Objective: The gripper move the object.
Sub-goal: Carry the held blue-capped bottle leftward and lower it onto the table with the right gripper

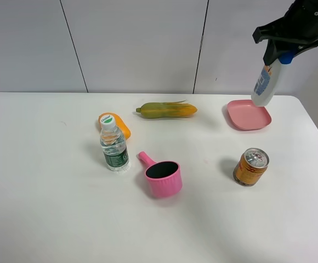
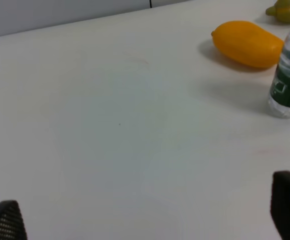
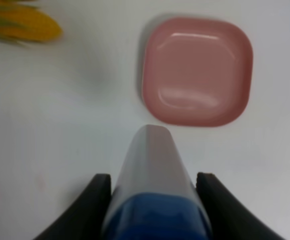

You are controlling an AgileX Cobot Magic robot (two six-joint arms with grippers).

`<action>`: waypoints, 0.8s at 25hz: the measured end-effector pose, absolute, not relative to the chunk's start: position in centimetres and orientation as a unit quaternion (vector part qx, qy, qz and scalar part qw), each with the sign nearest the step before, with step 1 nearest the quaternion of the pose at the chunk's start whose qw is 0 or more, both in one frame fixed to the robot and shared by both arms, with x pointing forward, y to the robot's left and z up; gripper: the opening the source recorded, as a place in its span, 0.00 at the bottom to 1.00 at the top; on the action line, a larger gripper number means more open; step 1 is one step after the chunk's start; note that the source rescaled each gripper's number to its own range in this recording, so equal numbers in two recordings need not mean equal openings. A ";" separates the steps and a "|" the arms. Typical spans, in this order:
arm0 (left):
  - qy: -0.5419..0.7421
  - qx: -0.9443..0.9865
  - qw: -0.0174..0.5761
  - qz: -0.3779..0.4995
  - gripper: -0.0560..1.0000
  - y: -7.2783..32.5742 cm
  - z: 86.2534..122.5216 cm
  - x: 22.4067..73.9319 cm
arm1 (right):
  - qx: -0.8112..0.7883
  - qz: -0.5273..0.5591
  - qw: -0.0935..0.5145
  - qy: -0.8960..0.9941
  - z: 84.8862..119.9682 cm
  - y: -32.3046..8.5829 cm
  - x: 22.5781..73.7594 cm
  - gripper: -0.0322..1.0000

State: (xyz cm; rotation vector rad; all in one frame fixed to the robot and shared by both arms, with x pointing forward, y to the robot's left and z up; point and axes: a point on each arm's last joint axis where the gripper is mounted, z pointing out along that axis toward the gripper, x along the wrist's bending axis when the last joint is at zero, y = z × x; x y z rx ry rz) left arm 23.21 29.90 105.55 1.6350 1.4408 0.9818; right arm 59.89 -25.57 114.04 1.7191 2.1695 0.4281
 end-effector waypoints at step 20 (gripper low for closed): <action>0.561 0.636 0.367 0.382 1.00 29.9 105.5 23.2 | 0.678 0.067 0.154 0.716 110.9 -32.6 56.4 0.03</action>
